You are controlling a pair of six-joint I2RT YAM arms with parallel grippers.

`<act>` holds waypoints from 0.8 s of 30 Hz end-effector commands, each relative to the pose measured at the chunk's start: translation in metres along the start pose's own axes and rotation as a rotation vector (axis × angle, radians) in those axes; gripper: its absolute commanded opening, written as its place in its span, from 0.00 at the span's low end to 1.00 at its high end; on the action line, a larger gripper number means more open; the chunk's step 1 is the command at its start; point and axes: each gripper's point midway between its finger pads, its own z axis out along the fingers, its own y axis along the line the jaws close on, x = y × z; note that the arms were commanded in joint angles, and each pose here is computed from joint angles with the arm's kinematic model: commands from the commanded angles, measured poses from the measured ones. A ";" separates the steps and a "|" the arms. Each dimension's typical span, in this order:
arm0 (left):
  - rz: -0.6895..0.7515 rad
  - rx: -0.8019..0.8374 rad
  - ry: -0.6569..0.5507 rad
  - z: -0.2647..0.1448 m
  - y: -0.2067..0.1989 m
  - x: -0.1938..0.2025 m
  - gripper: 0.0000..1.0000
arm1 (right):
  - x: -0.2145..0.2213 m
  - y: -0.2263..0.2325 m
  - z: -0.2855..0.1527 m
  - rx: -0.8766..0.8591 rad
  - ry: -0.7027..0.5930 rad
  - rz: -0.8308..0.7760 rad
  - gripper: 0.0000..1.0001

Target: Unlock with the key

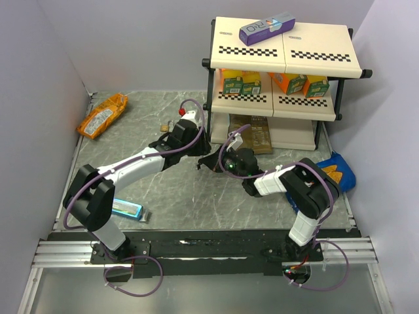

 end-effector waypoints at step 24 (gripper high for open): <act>0.119 0.115 0.070 -0.028 -0.026 0.012 0.01 | -0.055 0.035 -0.029 -0.105 -0.075 0.103 0.00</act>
